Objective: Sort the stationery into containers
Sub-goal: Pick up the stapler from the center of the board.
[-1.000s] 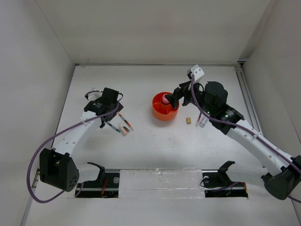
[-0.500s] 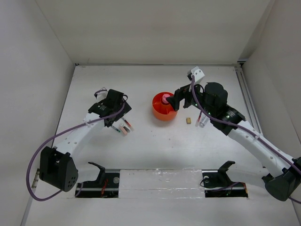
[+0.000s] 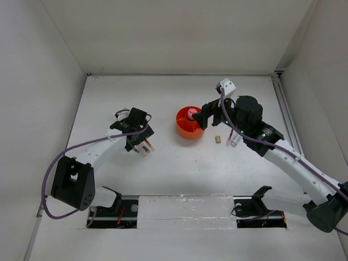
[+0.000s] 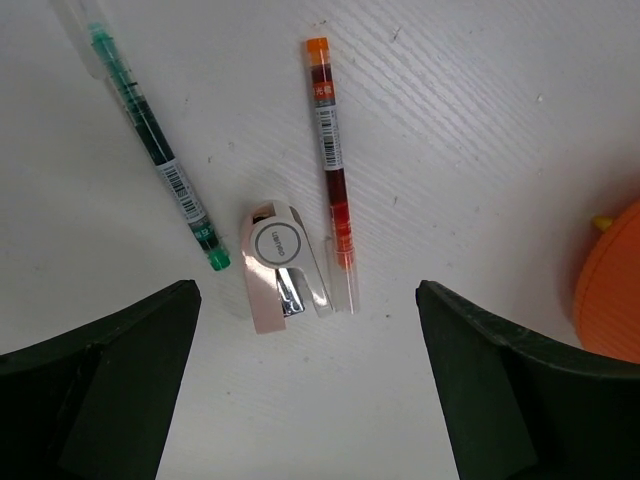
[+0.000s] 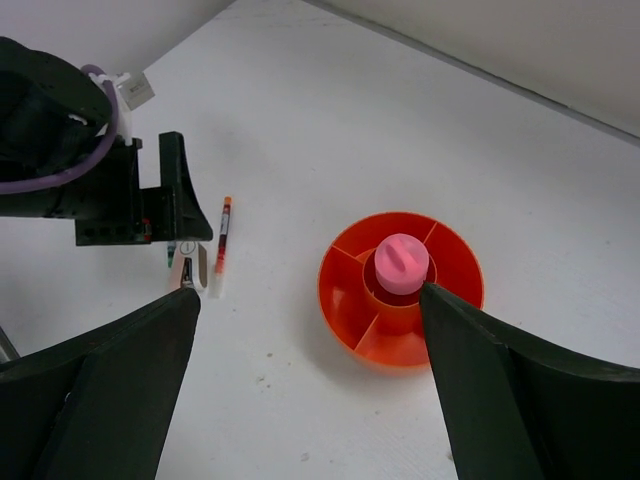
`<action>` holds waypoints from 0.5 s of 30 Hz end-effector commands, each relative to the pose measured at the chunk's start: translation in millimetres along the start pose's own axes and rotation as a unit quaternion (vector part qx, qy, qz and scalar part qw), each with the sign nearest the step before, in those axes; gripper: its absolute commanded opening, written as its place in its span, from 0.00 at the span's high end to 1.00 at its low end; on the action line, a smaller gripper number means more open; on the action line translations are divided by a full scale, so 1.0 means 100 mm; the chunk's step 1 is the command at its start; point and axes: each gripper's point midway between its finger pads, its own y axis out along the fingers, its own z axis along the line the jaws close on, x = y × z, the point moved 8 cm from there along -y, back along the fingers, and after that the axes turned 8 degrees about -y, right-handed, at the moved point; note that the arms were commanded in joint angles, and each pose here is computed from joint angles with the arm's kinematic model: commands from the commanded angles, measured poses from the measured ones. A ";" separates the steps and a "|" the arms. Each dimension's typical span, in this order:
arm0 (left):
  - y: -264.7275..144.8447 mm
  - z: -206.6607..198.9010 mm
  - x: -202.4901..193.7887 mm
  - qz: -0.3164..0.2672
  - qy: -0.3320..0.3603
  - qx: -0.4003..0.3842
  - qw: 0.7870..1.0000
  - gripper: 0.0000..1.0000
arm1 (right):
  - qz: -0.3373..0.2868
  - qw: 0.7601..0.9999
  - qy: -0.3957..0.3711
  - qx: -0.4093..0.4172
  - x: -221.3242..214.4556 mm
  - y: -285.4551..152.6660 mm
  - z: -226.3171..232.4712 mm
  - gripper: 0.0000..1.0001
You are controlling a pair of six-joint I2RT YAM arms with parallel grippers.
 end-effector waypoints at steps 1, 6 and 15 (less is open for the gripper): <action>0.10 0.01 -0.04 0.003 0.011 0.003 1.000 0.13 | -0.008 1.000 0.005 0.017 0.03 0.00 0.07 0.04; 0.21 0.03 -0.08 0.009 0.016 0.015 1.000 0.29 | -0.008 1.000 0.005 0.021 0.03 0.00 0.08 0.04; 0.33 0.07 -0.13 0.012 0.021 0.032 0.999 0.37 | -0.003 1.000 0.005 0.021 -0.01 0.00 0.08 0.04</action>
